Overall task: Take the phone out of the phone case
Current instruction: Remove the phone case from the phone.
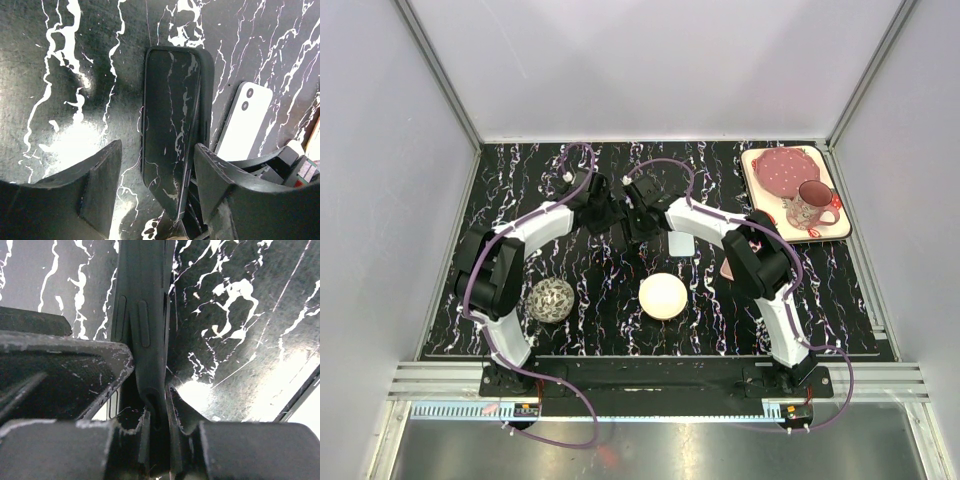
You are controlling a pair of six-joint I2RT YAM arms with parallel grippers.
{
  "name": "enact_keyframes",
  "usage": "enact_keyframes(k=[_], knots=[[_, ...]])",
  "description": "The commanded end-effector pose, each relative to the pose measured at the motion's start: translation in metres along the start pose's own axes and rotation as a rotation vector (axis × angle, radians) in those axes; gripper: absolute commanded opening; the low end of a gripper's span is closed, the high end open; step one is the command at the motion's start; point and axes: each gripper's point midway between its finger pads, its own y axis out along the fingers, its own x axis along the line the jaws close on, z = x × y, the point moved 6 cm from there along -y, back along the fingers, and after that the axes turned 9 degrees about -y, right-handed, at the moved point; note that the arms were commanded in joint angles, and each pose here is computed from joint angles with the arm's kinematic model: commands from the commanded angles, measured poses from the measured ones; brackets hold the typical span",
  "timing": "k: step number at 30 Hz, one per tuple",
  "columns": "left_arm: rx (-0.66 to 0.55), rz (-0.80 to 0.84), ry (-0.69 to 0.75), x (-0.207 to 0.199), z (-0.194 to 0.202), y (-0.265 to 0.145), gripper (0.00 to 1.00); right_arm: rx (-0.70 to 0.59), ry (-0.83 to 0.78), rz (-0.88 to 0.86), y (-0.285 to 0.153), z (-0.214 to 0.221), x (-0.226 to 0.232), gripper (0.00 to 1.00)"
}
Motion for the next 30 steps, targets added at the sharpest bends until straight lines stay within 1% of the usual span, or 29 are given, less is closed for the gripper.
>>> enact_keyframes(k=[1,3,5,8,10,13,14,15,16,17,24,29,30], knots=[[-0.031,-0.286,0.115,0.056,0.009,-0.002,0.55,0.104,-0.083,-0.134,-0.026,0.029,0.046,0.00],[-0.020,-0.286,0.124,0.058,0.010,-0.003,0.51,0.100,-0.085,-0.116,-0.025,0.029,0.044,0.00],[-0.017,-0.275,0.127,0.057,0.011,-0.005,0.44,0.098,-0.081,-0.097,-0.024,0.029,0.041,0.00],[-0.016,-0.251,0.086,0.058,0.010,-0.006,0.40,0.093,-0.073,-0.074,-0.019,0.028,0.039,0.00],[0.018,-0.228,0.058,0.062,0.011,-0.003,0.38,0.090,-0.072,-0.040,-0.016,0.028,0.035,0.00],[0.021,-0.244,0.030,0.072,0.009,-0.002,0.19,0.084,-0.082,0.011,-0.014,0.030,0.028,0.00],[0.023,-0.253,0.015,0.080,0.011,-0.003,0.09,0.085,-0.082,0.015,-0.013,0.030,0.026,0.00],[0.008,-0.226,-0.002,0.080,0.006,-0.006,0.05,0.086,-0.086,0.016,-0.012,0.030,0.026,0.00],[0.012,-0.219,-0.010,0.081,0.006,-0.008,0.02,0.095,-0.097,0.019,-0.008,0.033,0.025,0.00],[0.019,-0.214,-0.013,0.084,0.006,-0.009,0.00,0.096,-0.099,0.022,-0.006,0.032,0.022,0.00],[0.044,-0.176,-0.008,0.089,-0.003,-0.023,0.00,0.067,-0.084,0.070,-0.006,0.018,0.001,0.00],[0.046,-0.125,0.007,0.083,-0.011,-0.033,0.00,0.024,-0.050,0.093,-0.019,0.003,-0.016,0.00],[0.058,-0.083,0.010,0.077,-0.011,-0.035,0.00,0.021,-0.052,0.096,-0.019,0.003,-0.016,0.00]])
